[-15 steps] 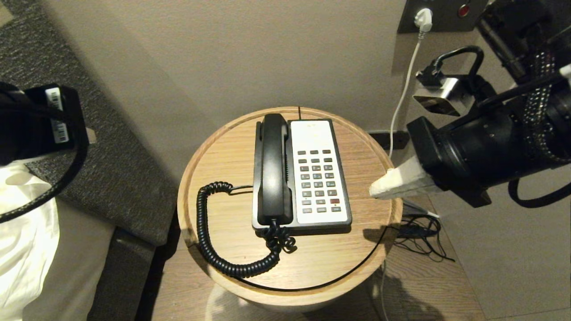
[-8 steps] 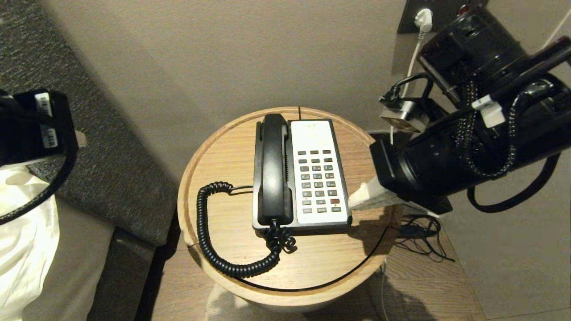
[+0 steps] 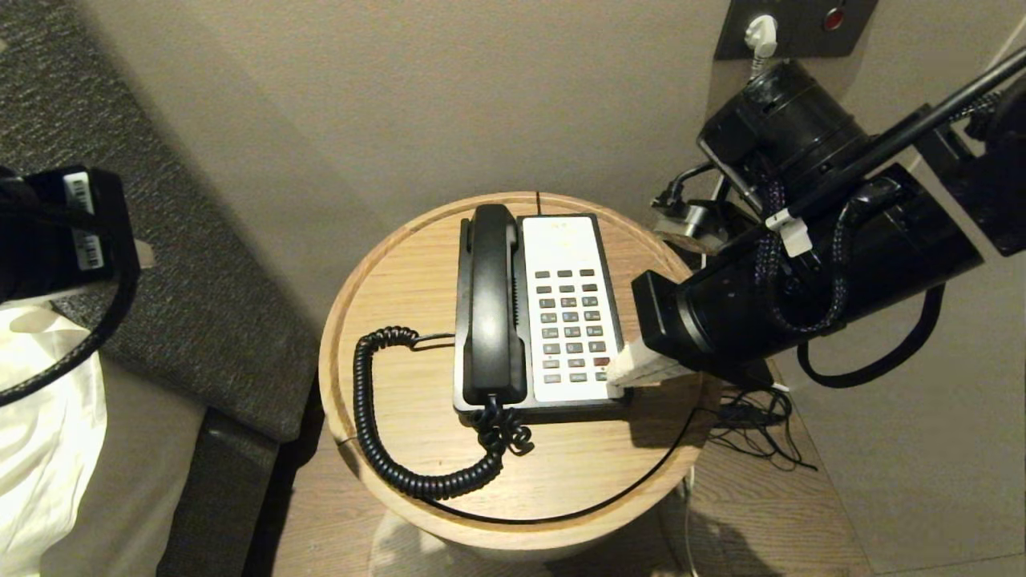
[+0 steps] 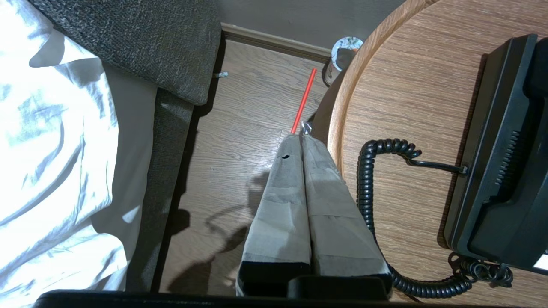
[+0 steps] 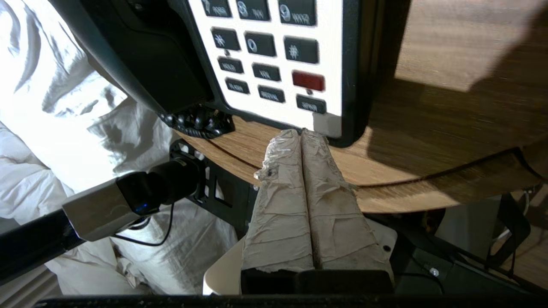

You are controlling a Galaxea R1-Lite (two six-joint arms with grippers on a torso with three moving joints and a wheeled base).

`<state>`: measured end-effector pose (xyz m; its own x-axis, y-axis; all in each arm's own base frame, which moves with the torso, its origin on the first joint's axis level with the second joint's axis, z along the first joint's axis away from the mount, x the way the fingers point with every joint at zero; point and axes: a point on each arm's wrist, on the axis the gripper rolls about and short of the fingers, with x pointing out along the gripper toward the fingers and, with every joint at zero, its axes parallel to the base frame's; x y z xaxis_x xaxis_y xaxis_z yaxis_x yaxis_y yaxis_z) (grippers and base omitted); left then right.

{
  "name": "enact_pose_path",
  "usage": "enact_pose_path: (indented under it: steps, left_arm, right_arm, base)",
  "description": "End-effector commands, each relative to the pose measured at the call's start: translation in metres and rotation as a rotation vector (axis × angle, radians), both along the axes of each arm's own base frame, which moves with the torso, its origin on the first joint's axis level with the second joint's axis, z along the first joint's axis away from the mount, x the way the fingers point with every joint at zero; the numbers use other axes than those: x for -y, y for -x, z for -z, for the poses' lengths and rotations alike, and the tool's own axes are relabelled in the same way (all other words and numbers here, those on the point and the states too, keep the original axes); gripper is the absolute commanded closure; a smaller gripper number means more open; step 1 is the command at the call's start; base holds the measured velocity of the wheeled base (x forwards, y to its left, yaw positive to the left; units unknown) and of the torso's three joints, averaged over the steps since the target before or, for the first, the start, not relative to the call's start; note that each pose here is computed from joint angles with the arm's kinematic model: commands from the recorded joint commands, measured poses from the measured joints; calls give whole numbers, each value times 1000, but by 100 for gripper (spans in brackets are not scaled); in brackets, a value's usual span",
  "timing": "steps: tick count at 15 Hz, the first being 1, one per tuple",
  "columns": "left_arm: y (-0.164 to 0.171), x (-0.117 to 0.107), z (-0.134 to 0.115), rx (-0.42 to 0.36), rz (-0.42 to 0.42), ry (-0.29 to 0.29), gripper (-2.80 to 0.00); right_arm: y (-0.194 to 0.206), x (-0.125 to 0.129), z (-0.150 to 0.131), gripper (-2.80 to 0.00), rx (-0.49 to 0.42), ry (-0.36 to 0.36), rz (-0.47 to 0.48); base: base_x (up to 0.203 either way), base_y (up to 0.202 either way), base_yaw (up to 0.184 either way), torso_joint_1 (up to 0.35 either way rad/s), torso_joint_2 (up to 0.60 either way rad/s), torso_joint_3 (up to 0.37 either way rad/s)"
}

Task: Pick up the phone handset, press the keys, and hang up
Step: End the call using the dial pad

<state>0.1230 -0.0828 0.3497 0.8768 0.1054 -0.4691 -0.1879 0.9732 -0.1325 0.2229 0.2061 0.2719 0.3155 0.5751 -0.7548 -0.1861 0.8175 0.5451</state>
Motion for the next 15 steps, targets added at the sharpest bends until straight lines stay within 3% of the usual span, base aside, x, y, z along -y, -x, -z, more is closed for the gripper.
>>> enact_pose_path:
  steps: [1,15]
  left_arm:
    - [1,0,1,-3,-5,-3,0]
    - [5,-6,4,-10,-5,2,0]
  right_arm:
    - [-3,-2,1,0,-6,1,2]
    - [-11,-8,8,0,11,24,11]
  base:
    - [0,0,0,0,0,0]
    - [0,0,0,0,0,0]
